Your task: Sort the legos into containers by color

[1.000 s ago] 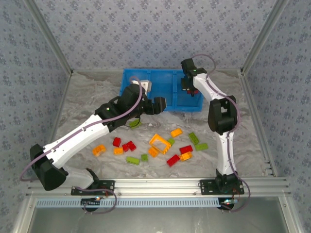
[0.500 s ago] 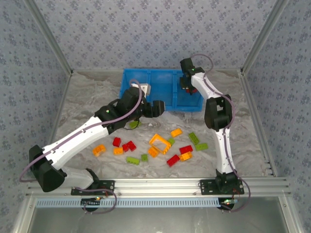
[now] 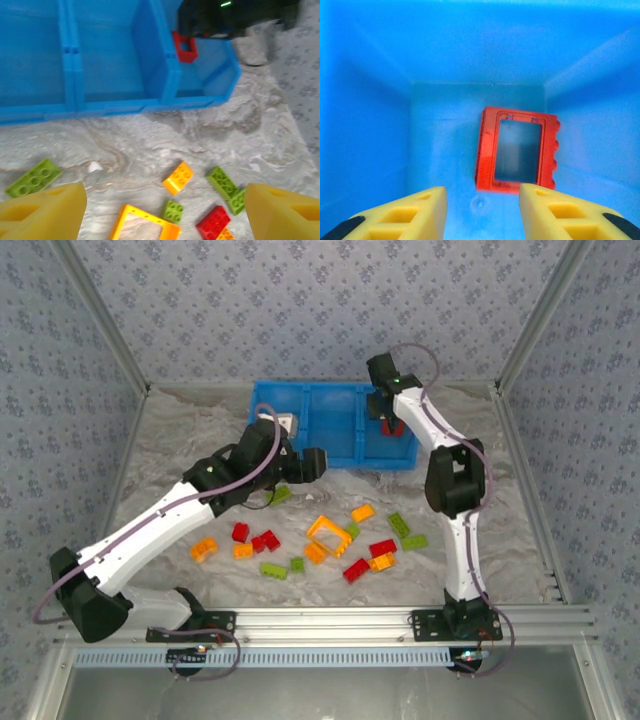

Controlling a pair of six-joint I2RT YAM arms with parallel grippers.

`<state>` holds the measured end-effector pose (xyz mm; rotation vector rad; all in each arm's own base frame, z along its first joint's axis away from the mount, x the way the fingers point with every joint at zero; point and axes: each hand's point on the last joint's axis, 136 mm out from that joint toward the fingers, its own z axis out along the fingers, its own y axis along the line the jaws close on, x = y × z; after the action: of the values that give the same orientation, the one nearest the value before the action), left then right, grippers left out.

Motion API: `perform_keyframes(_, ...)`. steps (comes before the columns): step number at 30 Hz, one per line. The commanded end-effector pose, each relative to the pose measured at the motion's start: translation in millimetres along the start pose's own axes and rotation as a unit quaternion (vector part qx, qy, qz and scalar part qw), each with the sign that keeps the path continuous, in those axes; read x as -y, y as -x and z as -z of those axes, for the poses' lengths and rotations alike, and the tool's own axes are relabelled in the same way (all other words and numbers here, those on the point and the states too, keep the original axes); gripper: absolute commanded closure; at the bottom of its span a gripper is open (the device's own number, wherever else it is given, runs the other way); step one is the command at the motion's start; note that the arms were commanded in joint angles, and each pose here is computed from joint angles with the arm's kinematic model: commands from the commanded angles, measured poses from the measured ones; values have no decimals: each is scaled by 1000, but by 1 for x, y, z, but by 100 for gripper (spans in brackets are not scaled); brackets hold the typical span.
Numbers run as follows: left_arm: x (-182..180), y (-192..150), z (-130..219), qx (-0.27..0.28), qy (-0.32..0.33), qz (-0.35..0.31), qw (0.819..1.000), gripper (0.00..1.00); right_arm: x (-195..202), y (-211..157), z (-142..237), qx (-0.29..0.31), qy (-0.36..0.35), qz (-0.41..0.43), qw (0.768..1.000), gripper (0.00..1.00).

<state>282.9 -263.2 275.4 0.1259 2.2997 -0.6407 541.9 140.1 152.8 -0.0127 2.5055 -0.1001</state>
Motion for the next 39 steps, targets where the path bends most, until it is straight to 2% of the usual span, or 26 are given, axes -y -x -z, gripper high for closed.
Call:
perform_keyframes(1, -42, -19, 5, -59, 67, -17, 996, 17, -5, 34, 106, 113, 21, -8, 993, 55)
perform_keyframes(4, -75, -43, -9, -122, 109, -47, 985, 16, -26, 9, 160, 160, 74, -6, 984, 51)
perform_keyframes(8, -106, -70, -37, -204, 132, -80, 967, 17, -75, -68, 216, 196, 196, 31, 960, 46)
perform_keyframes(11, -125, -82, -58, -245, 154, -115, 950, 19, -107, -139, 251, 216, 291, 75, 929, 41)
perform_keyframes(14, -143, -92, -78, -288, 176, -162, 927, 19, -125, -198, 278, 226, 358, 112, 899, 36)
perform_keyframes(18, -157, -99, -103, -317, 185, -207, 907, 20, -127, -246, 292, 220, 386, 130, 886, 33)
perform_keyframes(23, -158, -101, -121, -324, 164, -216, 906, 19, -129, -269, 290, 204, 376, 137, 894, 32)
perform_keyframes(29, -166, -103, -134, -329, 161, -216, 905, 20, -138, -276, 288, 191, 375, 138, 897, 32)
perform_keyframes(35, -170, -116, -144, -347, 151, -216, 900, 30, -137, -275, 286, 189, 368, 132, 901, 33)
perform_keyframes(39, -173, -122, -148, -354, 150, -214, 898, 40, -136, -275, 284, 188, 363, 132, 903, 33)
